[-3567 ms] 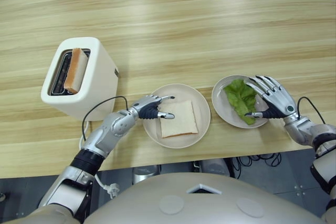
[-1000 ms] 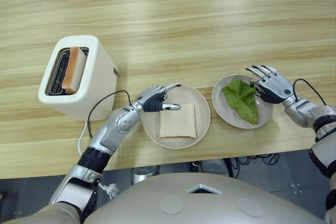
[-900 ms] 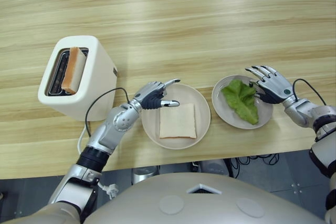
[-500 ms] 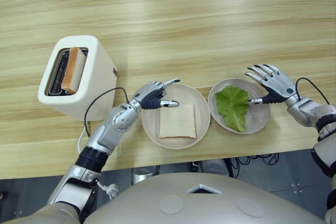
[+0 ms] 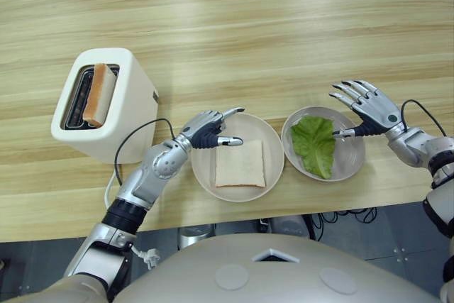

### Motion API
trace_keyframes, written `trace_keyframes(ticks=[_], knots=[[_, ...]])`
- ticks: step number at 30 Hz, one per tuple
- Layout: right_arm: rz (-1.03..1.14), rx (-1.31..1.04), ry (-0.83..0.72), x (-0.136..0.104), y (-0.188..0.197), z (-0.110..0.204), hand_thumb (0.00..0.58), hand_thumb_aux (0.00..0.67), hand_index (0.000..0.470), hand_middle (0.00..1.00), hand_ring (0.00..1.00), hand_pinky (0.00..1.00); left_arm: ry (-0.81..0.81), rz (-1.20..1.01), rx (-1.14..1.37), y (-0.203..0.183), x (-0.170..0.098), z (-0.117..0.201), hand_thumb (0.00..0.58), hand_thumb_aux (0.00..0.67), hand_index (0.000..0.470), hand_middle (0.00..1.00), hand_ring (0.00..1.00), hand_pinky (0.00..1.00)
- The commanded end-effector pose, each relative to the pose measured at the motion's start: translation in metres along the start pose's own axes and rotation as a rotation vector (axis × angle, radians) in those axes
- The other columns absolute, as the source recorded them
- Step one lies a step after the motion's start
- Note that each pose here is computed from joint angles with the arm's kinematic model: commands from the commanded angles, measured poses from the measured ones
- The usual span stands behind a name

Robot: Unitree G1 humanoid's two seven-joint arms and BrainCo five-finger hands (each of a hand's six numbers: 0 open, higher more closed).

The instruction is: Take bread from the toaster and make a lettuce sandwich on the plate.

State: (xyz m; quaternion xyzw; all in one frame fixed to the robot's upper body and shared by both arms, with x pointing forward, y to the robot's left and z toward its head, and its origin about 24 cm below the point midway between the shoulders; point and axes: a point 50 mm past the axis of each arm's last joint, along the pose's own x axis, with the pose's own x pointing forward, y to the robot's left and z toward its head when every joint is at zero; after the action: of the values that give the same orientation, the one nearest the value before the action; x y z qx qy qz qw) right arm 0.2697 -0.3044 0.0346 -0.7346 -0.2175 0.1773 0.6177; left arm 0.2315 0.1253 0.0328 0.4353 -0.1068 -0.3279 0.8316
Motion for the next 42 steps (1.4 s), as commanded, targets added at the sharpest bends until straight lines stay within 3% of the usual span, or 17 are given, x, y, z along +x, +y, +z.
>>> trace_keyframes(ticks=[1,2,5,19,27,37,38,42], knots=[[-0.017,0.011,-0.021,-0.005,-0.001,0.001,0.0,0.0,0.0,0.0,0.0,0.0,0.023,-0.027,-0.005,-0.005,-0.002,-0.003,0.0,0.0,0.0,1.0,1.0,1.0],[-0.027,0.011,-0.021,-0.006,-0.002,0.001,0.0,0.0,0.0,0.0,0.0,0.0,0.024,-0.029,-0.006,-0.006,-0.002,-0.003,0.0,0.0,0.0,1.0,1.0,1.0],[-0.054,0.019,-0.029,-0.008,-0.002,0.003,0.132,0.081,0.056,0.0,0.0,0.0,0.024,-0.034,-0.008,-0.008,-0.002,-0.003,0.0,0.0,0.0,1.0,1.0,1.0],[-0.09,-0.017,0.016,-0.011,-0.01,-0.008,0.132,0.081,0.056,0.0,0.0,0.0,0.029,-0.059,-0.013,-0.013,-0.004,-0.003,0.0,0.0,0.0,1.0,1.0,1.0],[-0.151,0.042,-0.052,-0.003,-0.012,0.005,0.108,0.066,0.045,0.0,0.0,0.0,0.032,-0.073,-0.017,-0.016,-0.004,-0.004,0.0,0.0,0.0,1.0,1.0,1.0],[-0.118,0.091,-0.102,-0.006,-0.004,0.017,0.132,0.081,0.056,0.0,0.0,0.0,0.035,-0.07,-0.017,-0.015,-0.003,-0.003,0.0,0.0,0.0,1.0,1.0,1.0],[-0.1,0.08,-0.098,-0.009,-0.001,0.017,0.489,0.405,0.278,0.0,0.0,0.0,0.034,-0.07,-0.017,-0.015,-0.003,-0.003,0.0,0.0,0.0,1.0,1.0,1.0],[-0.054,0.064,-0.091,-0.016,0.005,0.016,0.468,0.376,0.258,0.0,0.0,0.0,0.037,-0.068,-0.015,-0.014,-0.003,-0.004,0.0,0.0,0.0,1.0,1.0,1.0]])
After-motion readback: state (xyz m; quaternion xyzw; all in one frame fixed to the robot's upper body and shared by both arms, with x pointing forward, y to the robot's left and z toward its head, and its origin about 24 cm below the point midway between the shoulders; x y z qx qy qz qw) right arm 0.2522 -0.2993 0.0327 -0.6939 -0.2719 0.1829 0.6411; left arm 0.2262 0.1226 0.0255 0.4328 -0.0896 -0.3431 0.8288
